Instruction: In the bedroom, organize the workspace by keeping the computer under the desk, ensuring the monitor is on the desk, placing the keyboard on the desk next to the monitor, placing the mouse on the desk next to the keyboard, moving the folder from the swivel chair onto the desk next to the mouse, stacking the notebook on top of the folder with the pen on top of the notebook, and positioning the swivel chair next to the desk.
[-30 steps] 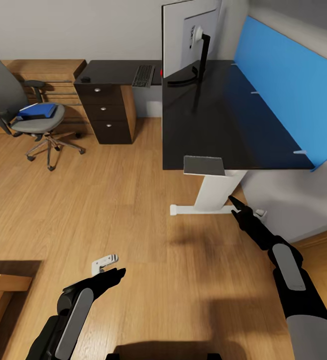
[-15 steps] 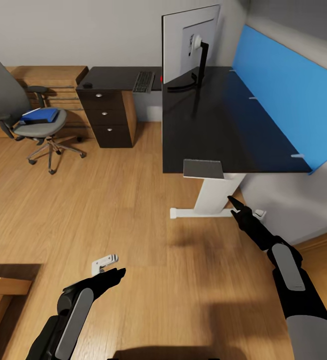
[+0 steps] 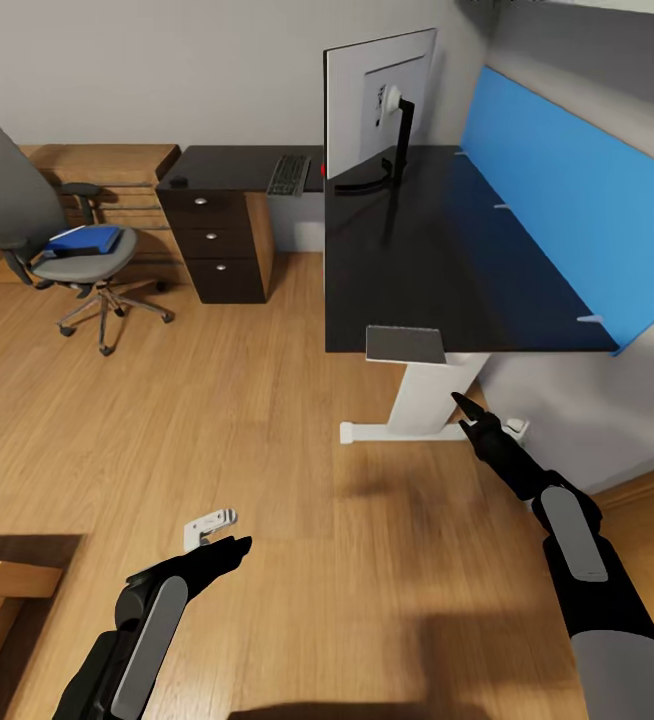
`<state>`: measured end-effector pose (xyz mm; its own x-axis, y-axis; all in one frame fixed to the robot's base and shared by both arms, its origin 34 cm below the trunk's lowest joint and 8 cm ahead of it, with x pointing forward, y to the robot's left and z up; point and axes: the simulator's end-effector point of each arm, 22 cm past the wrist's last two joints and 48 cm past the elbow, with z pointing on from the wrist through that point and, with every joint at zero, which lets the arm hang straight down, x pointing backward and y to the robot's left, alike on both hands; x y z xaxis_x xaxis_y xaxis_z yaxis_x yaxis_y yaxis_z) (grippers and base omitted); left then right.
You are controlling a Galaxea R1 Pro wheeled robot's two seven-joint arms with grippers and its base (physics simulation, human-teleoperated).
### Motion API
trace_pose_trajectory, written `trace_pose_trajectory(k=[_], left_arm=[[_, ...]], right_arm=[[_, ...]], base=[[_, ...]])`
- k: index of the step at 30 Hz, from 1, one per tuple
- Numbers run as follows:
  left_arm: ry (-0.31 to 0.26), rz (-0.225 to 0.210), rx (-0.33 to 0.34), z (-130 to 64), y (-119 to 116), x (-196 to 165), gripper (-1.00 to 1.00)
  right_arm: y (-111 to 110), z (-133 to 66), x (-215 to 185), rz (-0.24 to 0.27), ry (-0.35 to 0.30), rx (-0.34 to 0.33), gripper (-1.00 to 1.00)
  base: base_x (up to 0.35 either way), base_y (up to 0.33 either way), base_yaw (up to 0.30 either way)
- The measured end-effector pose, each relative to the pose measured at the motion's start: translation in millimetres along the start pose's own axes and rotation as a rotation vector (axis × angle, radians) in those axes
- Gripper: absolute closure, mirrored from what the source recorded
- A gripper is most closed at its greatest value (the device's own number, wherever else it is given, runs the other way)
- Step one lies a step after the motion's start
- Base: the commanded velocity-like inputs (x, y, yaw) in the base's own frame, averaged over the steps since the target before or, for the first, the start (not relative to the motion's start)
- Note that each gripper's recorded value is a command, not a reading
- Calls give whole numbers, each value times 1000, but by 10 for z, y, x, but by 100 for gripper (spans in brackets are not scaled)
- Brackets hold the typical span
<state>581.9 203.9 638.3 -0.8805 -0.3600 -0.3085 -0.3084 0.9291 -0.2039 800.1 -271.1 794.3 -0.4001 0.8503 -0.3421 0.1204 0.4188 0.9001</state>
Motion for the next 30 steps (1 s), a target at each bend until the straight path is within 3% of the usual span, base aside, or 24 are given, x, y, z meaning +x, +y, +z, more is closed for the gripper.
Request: trace_pose_trajectory(k=[30], left_arm=[[-43,5,18,-158,-82,-164,-100]], right_arm=[[321,-52,-135,-32,-21,-43,-100]], base=[[0,0,0]])
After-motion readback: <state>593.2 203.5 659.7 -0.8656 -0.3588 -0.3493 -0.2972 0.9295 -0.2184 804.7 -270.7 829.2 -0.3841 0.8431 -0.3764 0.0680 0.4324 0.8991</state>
